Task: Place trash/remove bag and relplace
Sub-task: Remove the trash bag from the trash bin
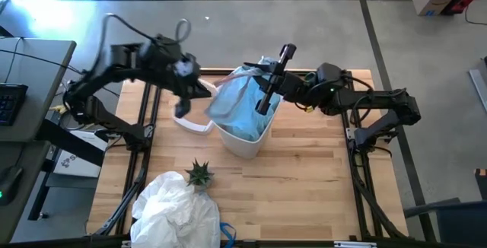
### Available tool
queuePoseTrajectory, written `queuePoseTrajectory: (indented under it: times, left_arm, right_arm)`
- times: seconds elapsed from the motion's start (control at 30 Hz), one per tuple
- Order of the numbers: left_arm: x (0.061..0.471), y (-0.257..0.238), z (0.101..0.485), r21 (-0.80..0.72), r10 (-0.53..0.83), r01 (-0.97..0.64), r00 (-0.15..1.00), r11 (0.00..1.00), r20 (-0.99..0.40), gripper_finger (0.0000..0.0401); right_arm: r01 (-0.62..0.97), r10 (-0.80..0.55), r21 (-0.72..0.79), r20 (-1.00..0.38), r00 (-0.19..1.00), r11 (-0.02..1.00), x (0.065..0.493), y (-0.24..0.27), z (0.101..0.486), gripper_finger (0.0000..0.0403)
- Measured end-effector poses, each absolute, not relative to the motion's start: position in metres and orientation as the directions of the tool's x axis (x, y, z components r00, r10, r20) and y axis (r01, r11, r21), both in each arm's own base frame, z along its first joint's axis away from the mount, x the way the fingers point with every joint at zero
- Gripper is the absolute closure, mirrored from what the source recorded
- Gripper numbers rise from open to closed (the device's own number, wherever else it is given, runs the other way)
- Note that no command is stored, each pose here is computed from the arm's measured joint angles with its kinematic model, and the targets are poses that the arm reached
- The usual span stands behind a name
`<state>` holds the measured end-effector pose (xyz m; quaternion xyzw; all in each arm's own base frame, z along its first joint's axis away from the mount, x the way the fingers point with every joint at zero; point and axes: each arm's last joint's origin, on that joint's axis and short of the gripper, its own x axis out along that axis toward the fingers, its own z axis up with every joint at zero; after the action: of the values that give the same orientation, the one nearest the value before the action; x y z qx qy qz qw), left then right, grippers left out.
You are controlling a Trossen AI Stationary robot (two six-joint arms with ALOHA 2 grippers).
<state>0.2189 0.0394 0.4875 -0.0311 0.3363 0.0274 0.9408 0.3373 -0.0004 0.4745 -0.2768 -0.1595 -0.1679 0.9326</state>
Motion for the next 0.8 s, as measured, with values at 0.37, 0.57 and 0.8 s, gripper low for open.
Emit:
queuePoseTrajectory:
  times: [0.37,0.57,0.8]
  left_arm:
    - [0.261,0.029,0.432,0.009,-0.01,0.02,0.781,1.0,-0.624,0.0373]
    - [0.263,0.03,0.424,-0.001,0.07,-0.093,0.756,0.996,-0.65,0.0317]
    - [0.265,0.02,0.422,-0.012,0.076,-0.112,0.746,0.994,-0.662,0.021]
  right_arm:
    - [0.425,-0.23,-0.445,0.427,0.874,0.788,0.318,0.0,0.49,0.0382]
    - [0.411,-0.232,-0.457,0.399,0.887,0.789,0.311,-0.001,0.492,0.0382]
    - [0.395,-0.235,-0.469,0.363,0.902,0.79,0.313,-0.002,0.488,0.0382]
